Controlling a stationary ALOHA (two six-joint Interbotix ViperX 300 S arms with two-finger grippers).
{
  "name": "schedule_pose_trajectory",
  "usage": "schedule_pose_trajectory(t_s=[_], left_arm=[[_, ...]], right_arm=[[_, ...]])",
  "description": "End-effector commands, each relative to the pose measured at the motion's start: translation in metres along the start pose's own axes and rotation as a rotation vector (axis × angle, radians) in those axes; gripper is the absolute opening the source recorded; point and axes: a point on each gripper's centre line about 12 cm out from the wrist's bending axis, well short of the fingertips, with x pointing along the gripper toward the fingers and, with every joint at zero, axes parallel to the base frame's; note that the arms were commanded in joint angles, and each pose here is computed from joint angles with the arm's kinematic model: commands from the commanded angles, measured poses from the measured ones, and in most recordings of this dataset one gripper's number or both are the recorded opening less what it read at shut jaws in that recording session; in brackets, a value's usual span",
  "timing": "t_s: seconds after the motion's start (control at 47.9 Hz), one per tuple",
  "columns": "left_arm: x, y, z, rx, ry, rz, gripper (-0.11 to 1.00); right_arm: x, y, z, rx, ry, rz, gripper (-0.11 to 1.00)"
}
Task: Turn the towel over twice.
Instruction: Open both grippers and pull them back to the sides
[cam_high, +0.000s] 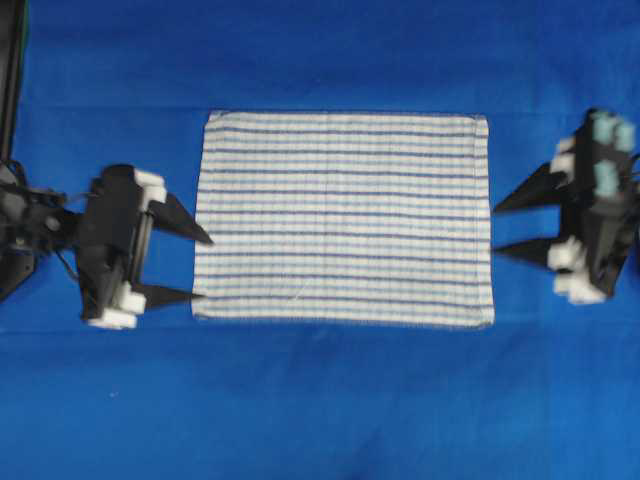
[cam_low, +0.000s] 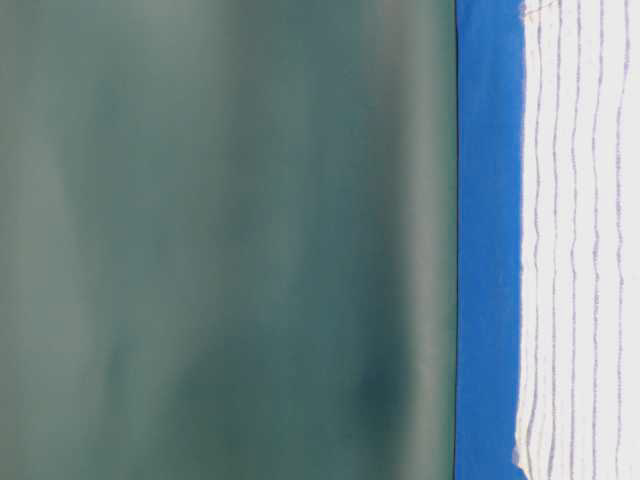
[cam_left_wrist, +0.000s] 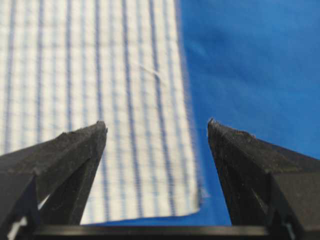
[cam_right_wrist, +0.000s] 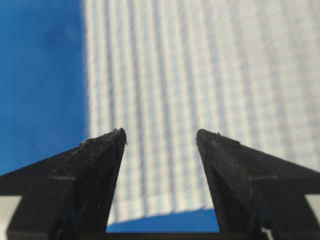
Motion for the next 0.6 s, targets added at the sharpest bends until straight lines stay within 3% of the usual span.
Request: schedule_pose_trajectory(t_s=[0.0,0.25,0.584], left_arm=[[-0.014,0.007,0.009,0.010,-0.076,0.022,0.76],[-0.055,0.021,0.010,0.011,-0.253,0.079,0.76],[-0.084,0.027,-0.011,0.006,-0.364,0.121,0.76]], right_arm=[[-0.015,-0.006,0.013,-0.042,-0.091,-0.015,0.66],[-0.042,-0.020,0.021,-0.130,-0.275,-0.041,0.65],[-0.041,-0.040,-0.004,-0.079,-0.377,-0.039,0.65]])
